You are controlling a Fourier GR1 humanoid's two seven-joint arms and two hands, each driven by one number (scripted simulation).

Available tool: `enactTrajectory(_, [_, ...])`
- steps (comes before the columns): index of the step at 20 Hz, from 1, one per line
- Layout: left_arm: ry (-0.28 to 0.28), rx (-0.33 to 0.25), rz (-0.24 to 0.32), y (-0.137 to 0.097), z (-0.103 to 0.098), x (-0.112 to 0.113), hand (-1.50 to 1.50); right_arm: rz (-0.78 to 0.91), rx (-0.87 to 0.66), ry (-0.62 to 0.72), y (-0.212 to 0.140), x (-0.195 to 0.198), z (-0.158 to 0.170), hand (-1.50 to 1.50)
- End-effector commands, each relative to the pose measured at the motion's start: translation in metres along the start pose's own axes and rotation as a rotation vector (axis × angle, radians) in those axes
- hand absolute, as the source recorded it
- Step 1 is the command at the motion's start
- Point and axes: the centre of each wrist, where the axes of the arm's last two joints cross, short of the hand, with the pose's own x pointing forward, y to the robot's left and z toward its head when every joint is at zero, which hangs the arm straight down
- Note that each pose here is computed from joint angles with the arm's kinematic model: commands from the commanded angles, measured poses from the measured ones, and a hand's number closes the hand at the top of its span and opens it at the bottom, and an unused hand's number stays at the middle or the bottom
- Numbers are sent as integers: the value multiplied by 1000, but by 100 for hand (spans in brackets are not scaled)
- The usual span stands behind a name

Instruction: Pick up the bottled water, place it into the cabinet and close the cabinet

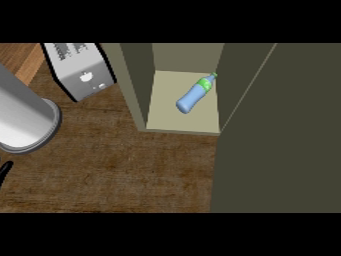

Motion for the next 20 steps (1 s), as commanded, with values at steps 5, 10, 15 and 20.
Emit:
enactTrajectory(5, [34,6,-10,19,11,8,-150,172,54,-15,31,38,-36,150])
enactTrajectory(10, [18,-9,-21,27,12,14,-150,128,39,-12,30,29,-60,150])
enactTrajectory(15, [-5,-24,-9,36,9,24,-150,105,48,-29,29,28,-89,150])
enactTrajectory(20, [-16,-35,-14,43,12,27,-150,80,23,-36,28,28,-121,150])
